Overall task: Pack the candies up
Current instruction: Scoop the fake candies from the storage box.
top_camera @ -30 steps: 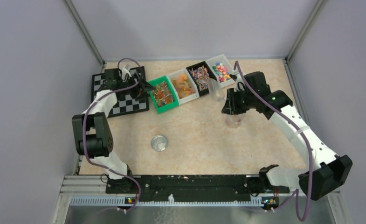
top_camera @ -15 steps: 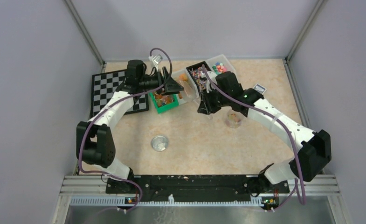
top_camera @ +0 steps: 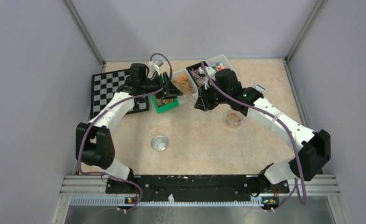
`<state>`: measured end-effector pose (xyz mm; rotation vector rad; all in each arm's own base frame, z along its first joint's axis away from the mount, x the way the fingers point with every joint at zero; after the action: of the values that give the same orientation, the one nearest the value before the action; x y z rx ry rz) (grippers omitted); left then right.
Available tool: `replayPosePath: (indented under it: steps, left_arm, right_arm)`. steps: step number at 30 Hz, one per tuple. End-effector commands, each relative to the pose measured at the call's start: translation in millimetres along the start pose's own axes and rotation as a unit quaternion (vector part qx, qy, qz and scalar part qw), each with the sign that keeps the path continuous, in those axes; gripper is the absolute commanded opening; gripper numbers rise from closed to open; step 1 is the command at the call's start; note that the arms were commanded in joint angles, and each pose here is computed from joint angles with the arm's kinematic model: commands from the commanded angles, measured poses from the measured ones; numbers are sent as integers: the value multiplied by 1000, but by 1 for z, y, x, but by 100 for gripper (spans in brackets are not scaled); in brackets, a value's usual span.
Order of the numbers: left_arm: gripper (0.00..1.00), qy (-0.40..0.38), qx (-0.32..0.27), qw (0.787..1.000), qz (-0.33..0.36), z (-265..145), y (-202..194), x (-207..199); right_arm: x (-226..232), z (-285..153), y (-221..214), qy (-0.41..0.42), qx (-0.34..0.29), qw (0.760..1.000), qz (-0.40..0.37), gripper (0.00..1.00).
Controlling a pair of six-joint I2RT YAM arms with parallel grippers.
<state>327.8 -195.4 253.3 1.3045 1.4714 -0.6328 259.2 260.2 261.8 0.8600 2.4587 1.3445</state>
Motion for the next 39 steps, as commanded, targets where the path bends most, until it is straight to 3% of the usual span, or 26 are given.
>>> replayPosePath:
  steps: [1,10,13,17,20,26,30,39]
  left_arm:
    - [51,45,-25,999,19,-6,-1,10]
    - [52,51,-29,998,14,-7,-4,12]
    - [64,60,-52,996,30,-14,5,5]
    - [87,94,-120,987,45,-40,37,-3]
    - [92,121,-183,975,21,-69,59,7]
    - [88,153,-286,946,-20,-105,82,54]
    - [79,157,-246,955,-49,-85,88,84]
    - [68,210,-194,953,-94,-67,94,141]
  right_arm:
    - [4,-22,43,-14,-95,995,-34,0]
    - [5,-30,47,-19,-128,991,-33,0]
    - [11,-23,43,10,-113,993,-20,0]
    - [7,-5,29,7,-42,999,24,0]
    - [3,2,31,-5,-18,999,39,0]
    - [5,23,50,-44,31,996,69,0]
    - [14,49,49,-57,101,990,75,0]
    - [11,75,61,-61,150,982,93,0]
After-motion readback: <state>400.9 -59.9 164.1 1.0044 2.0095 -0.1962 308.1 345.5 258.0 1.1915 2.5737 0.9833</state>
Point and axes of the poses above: each gripper's point midway between its finger pads, its own z axis out along the fingers, its own x axis along the line the jaws close on, y = z × x, the point moved 5 cm from there along -z, back along the fingers, and after that the axes turned 13 degrees about -z, right-handed, at the moved point
